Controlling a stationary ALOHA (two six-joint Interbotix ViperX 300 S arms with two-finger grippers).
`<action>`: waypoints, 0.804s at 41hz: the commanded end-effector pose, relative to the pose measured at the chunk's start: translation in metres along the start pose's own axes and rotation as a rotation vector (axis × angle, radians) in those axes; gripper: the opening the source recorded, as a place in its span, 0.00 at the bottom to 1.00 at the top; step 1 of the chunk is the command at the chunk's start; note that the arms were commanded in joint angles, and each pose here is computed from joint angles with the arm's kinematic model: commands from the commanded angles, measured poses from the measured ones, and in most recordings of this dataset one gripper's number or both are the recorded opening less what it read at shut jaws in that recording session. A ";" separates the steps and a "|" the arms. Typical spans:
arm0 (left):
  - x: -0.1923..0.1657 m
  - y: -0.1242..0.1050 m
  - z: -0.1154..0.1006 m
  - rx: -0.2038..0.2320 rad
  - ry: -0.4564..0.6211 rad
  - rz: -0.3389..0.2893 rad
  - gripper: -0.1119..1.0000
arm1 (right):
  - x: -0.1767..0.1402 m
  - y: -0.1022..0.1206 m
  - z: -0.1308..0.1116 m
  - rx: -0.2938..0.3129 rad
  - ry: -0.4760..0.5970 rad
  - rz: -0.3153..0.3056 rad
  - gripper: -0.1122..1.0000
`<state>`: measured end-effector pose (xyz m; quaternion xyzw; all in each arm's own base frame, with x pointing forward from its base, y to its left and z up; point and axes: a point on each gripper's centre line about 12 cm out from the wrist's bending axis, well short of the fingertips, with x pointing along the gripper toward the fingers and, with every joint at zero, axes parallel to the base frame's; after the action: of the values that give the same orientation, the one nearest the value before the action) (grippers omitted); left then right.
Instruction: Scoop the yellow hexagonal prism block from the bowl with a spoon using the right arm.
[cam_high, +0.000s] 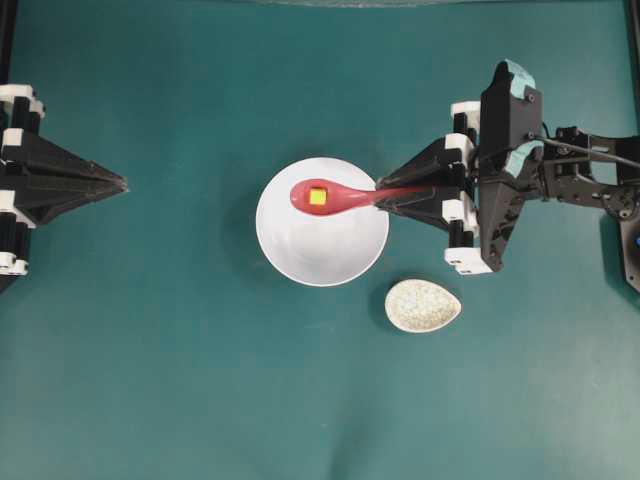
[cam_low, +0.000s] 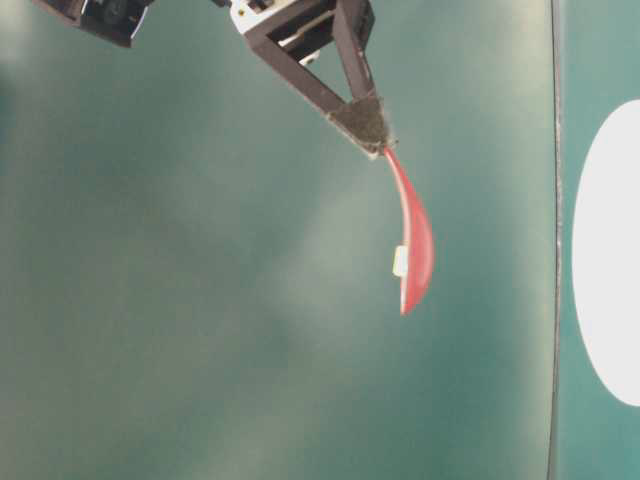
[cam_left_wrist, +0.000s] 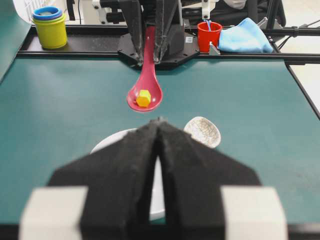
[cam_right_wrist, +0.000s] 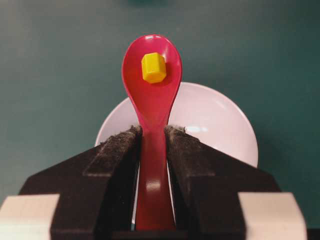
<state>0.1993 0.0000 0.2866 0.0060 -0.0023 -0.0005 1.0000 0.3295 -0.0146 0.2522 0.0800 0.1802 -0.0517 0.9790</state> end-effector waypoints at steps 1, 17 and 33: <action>0.002 0.000 0.010 0.003 -0.029 0.001 0.10 | -0.004 0.002 0.015 -0.002 -0.046 0.005 0.32; 0.003 0.000 0.014 0.012 -0.064 0.001 0.10 | -0.004 0.001 0.016 0.000 -0.053 0.001 0.32; 0.003 0.000 0.012 0.014 -0.049 0.000 0.10 | -0.003 0.002 0.015 0.001 -0.044 0.004 0.32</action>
<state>0.1997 -0.0001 0.2897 0.0106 -0.0184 -0.0009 0.9998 0.3295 -0.0152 0.2524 0.0808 0.1794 -0.0528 0.9790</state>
